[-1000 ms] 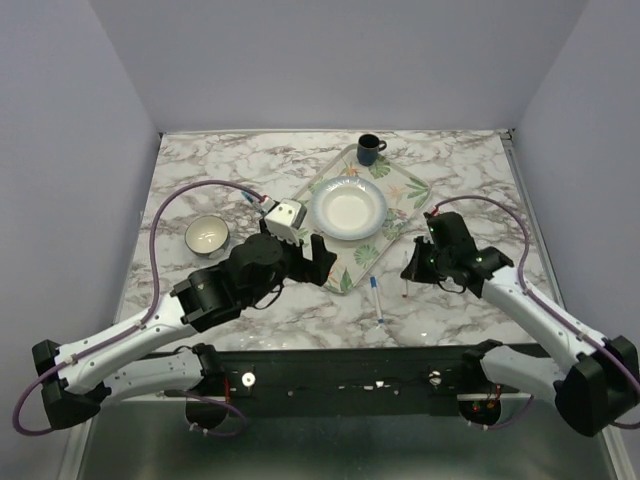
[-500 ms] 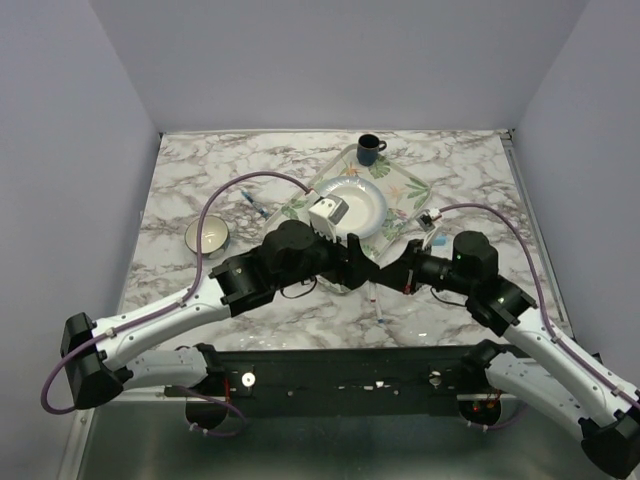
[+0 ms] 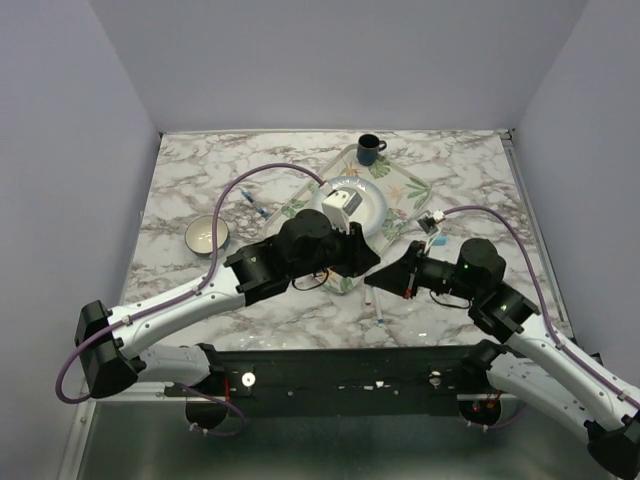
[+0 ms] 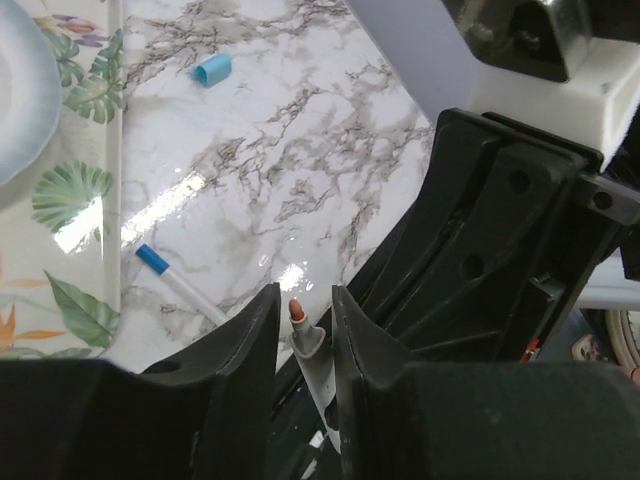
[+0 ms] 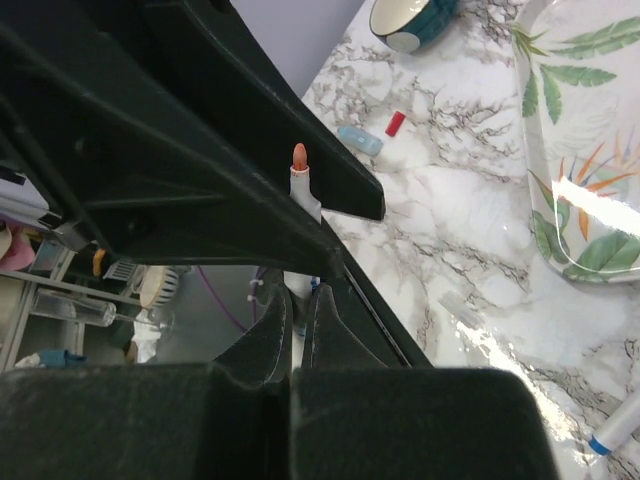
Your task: Insert the pens into the pen caps
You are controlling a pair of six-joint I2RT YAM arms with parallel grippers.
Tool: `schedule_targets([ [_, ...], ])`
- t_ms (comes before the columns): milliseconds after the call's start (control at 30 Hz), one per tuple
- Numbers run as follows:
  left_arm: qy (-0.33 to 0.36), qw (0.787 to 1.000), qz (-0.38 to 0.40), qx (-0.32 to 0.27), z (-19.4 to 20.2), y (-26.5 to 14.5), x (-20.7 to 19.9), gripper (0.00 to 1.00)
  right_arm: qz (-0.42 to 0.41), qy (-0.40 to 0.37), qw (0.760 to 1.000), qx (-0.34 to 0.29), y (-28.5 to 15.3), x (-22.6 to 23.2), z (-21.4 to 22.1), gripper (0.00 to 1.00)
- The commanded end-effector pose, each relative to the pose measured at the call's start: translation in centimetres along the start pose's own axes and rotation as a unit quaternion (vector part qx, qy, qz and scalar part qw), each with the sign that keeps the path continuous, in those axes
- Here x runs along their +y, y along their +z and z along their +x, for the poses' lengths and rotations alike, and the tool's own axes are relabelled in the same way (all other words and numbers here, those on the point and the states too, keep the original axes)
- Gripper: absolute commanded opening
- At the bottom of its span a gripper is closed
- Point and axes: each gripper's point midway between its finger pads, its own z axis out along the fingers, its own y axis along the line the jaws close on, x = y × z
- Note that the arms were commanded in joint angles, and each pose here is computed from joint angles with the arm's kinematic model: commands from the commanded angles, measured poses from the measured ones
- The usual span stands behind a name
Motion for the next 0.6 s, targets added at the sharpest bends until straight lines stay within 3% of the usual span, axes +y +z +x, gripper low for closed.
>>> schedule_targets([
  [0, -0.021, 1.0, -0.016, 0.009, 0.1, 0.5, 0.3, 0.3, -0.022, -0.002, 1.0, -0.018, 0.0, 0.7, -0.3, 0.01],
  [67, -0.024, 0.999, -0.018, 0.016, 0.3, 0.7, 0.4, 0.27, -0.021, 0.001, 1.0, -0.018, 0.0, 0.6, -0.2, 0.01],
  [133, -0.025, 0.999, -0.015, 0.018, 0.2, 0.8, 0.2, 0.1, -0.022, -0.001, 1.0, -0.02, -0.1, 0.7, -0.3, 0.01],
  [200, -0.03, 0.999, -0.013, 0.016, 0.0, 0.8, 0.0, 0.0, -0.025, -0.004, 0.999, -0.022, -0.2, 0.9, -0.4, 0.01],
  [233, -0.031, 0.999, -0.011, 0.015, 0.0, 0.7, -0.1, 0.0, -0.03, -0.006, 0.999, -0.018, -0.3, 1.0, -0.2, 0.01],
  [367, -0.041, 0.999, -0.01, 0.0, -0.9, 0.4, -0.5, 0.0, -0.046, 0.0, 0.999, -0.019, -0.5, 1.1, 0.5, 0.4],
  [467, -0.048, 0.999, -0.004, -0.013, -1.6, 0.1, -0.9, 0.0, -0.053, 0.007, 0.998, -0.023, -0.7, 0.9, 1.2, 0.44],
  [567, -0.057, 0.998, -0.007, -0.028, -2.2, 0.1, -0.9, 0.0, -0.05, 0.014, 0.998, -0.022, -0.7, 0.5, 1.6, 0.4],
])
